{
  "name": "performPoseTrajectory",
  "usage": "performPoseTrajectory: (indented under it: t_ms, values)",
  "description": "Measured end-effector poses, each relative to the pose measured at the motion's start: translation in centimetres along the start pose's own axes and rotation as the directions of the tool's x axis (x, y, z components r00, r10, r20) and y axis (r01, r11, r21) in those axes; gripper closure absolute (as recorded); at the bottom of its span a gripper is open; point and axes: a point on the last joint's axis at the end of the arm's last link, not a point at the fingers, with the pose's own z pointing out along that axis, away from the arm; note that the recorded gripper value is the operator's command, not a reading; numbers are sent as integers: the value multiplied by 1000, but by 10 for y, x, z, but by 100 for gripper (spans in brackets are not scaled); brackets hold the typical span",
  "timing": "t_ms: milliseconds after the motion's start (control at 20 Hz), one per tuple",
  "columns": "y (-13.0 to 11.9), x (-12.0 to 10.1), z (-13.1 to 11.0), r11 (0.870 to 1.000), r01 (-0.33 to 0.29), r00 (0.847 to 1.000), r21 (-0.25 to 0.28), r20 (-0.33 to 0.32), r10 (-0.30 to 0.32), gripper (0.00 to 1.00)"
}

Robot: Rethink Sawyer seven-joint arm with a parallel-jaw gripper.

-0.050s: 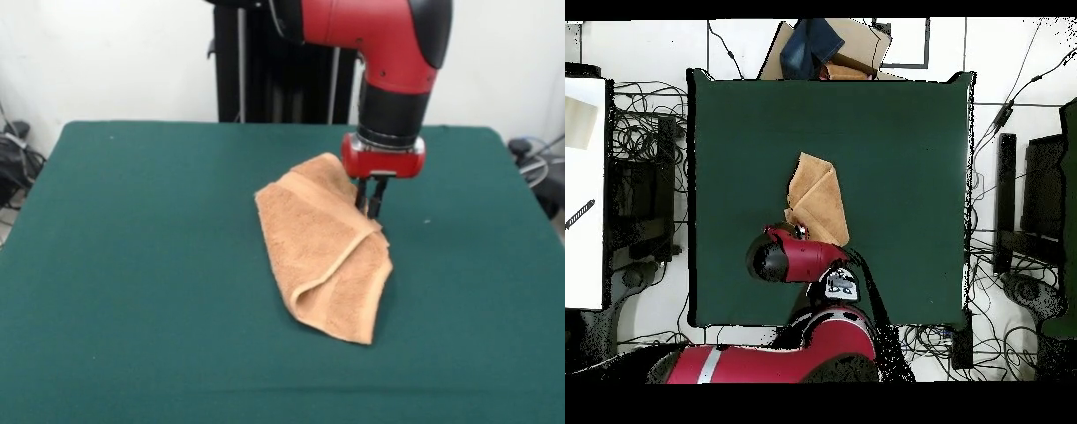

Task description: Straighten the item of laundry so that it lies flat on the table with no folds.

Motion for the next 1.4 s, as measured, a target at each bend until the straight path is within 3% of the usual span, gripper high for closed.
performPoseTrajectory:
  t_ms: [600, 1400]
  values:
    - [-19, -21, -16, 999, -35, 998, 4, 45, 34, 0]
    - [-20, -37, -42, 1000, -29, 999, -1, 26, 29, 0]
